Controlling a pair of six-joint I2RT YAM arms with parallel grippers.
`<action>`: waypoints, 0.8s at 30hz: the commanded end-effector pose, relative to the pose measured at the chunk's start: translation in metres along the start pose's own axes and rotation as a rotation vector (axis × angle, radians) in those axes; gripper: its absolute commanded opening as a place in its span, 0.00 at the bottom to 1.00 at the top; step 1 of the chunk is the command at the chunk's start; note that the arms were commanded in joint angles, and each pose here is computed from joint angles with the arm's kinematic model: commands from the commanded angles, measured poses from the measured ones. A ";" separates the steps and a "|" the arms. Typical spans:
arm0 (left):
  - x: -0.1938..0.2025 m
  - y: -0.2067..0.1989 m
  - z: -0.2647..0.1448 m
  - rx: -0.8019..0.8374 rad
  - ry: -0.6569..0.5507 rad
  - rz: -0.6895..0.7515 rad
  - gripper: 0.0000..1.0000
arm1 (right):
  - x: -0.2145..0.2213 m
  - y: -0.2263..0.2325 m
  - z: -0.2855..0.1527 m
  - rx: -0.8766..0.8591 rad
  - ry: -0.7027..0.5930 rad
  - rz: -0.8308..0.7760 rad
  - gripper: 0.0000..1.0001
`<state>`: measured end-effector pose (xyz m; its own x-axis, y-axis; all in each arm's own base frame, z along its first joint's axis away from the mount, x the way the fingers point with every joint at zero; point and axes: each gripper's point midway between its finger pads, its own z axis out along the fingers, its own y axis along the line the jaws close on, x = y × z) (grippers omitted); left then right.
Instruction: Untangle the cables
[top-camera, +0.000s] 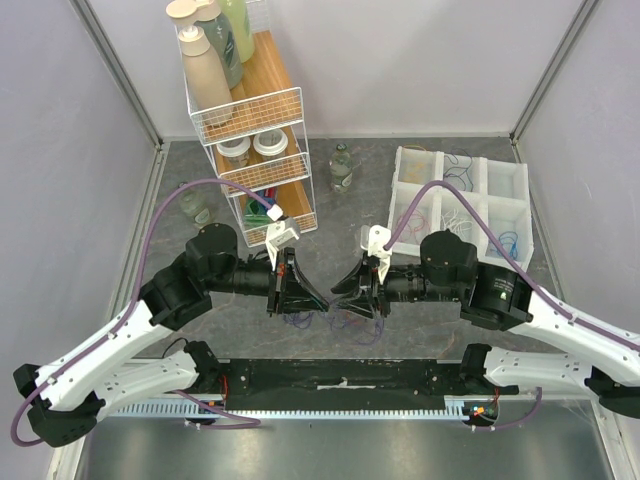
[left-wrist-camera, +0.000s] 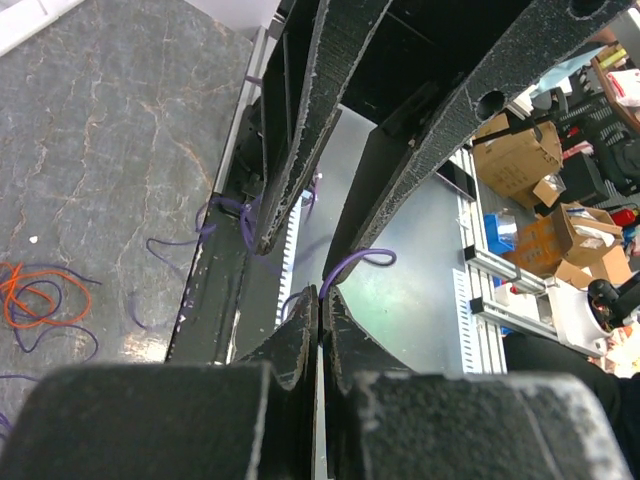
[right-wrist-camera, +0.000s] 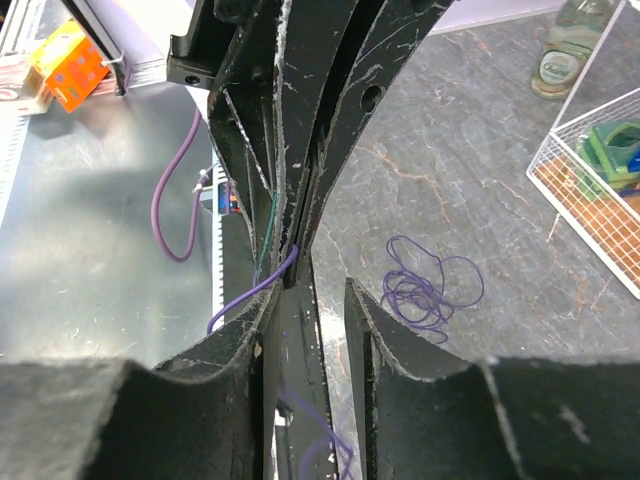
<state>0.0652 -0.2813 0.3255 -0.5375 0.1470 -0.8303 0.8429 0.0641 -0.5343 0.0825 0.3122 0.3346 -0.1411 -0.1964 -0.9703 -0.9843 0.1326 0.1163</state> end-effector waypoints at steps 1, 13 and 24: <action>-0.019 -0.014 -0.002 0.051 -0.041 0.088 0.02 | -0.013 0.015 0.004 -0.090 -0.068 0.002 0.40; -0.038 0.023 -0.005 -0.203 -0.089 0.039 0.02 | 0.008 -0.088 -0.035 0.557 -0.003 0.072 0.59; 0.031 0.073 0.029 -0.247 0.117 -0.177 0.02 | 0.057 -0.116 -0.102 0.909 0.091 0.226 0.81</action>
<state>0.1108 -0.2965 0.2981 -0.6003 0.1631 -0.7830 0.7874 0.2923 -0.5428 0.1641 0.2211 0.3204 -0.2490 -0.1149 -0.9617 -0.6689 0.7385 0.0850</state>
